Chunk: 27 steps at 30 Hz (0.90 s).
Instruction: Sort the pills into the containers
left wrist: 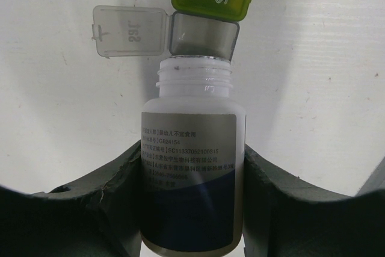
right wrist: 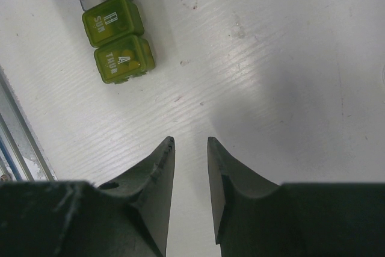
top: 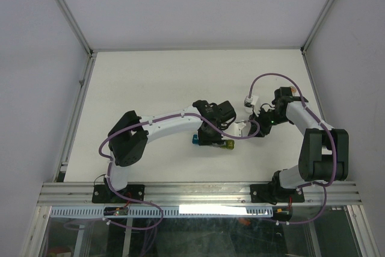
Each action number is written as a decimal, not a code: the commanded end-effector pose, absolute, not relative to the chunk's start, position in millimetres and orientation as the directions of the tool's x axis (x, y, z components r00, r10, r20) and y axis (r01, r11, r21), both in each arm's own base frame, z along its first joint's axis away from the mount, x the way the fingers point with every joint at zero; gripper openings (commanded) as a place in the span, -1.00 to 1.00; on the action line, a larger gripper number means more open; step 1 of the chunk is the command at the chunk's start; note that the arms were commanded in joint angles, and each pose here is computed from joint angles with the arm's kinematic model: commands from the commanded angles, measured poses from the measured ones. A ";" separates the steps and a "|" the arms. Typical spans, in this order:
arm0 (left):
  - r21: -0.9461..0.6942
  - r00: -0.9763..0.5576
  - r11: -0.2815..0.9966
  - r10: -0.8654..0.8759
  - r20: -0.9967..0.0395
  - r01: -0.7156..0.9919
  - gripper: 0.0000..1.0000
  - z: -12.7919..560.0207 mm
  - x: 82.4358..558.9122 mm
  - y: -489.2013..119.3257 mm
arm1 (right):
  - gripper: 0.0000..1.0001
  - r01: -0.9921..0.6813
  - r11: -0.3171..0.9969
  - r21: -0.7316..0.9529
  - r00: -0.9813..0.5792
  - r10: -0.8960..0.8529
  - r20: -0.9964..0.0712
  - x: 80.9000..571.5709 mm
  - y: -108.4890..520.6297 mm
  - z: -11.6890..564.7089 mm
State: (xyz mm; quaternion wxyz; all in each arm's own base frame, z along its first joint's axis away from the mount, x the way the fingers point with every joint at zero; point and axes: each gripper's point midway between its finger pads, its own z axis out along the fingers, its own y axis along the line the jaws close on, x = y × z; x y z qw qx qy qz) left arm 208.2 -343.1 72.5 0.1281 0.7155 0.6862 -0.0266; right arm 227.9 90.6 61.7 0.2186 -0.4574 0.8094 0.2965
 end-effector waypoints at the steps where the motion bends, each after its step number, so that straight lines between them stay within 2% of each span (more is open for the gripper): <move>1: 0.150 0.052 -0.011 0.961 -0.273 0.989 -1.00 95.4 204.1 -362.0 | -0.38 -0.880 0.405 0.249 -0.460 -0.594 -0.660 240.2 91.9 73.8; 2: 0.170 0.077 -0.030 0.957 -0.279 0.985 -1.00 90.2 205.2 -357.7 | -0.37 -0.880 0.406 0.247 -0.459 -0.592 -0.663 240.3 91.9 73.5; 4: 0.212 0.081 -0.031 0.970 -0.229 0.977 -1.00 84.8 211.6 -342.8 | -0.37 -0.880 0.404 0.249 -0.459 -0.590 -0.664 241.4 92.1 74.1; 7: 0.182 0.061 -0.011 0.960 -0.274 0.983 -1.00 94.9 209.8 -353.3 | -0.38 -0.880 0.401 0.256 -0.461 -0.588 -0.665 241.1 93.0 74.2; 10: 0.189 0.062 -0.017 0.971 -0.232 0.982 -1.00 90.4 210.4 -350.0 | -0.38 -0.879 0.403 0.255 -0.463 -0.591 -0.661 240.9 92.3 74.3; 12: 0.174 0.072 -0.019 0.952 -0.299 0.985 -1.00 104.8 207.0 -365.8 | -0.37 -0.880 0.404 0.250 -0.459 -0.590 -0.664 240.9 92.3 74.1; 14: 0.227 0.101 -0.046 0.966 -0.238 0.973 -1.00 88.0 216.3 -347.0 | -0.38 -0.880 0.404 0.252 -0.460 -0.589 -0.664 241.4 92.4 74.7; 17: 0.170 0.063 -0.020 0.966 -0.251 0.985 -1.00 92.9 210.1 -354.5 | -0.37 -0.879 0.404 0.253 -0.462 -0.590 -0.662 240.4 92.3 73.9; 20: 0.214 0.079 -0.033 0.975 -0.210 0.976 -1.00 89.0 216.0 -346.4 | -0.38 -0.878 0.404 0.256 -0.464 -0.590 -0.661 242.1 92.2 74.6; 22: 0.172 0.071 -0.024 0.960 -0.270 0.985 -1.00 102.1 209.2 -364.4 | -0.38 -0.879 0.404 0.255 -0.463 -0.589 -0.662 241.3 92.3 73.9; 25: 0.221 0.089 -0.042 0.974 -0.208 0.974 -1.00 85.7 219.4 -344.5 | -0.37 -0.878 0.405 0.255 -0.464 -0.589 -0.661 241.5 91.9 74.2; 27: 0.170 0.068 -0.024 0.964 -0.257 0.985 -1.00 94.0 213.0 -358.9 | -0.37 -0.879 0.405 0.252 -0.462 -0.590 -0.663 240.9 92.0 74.4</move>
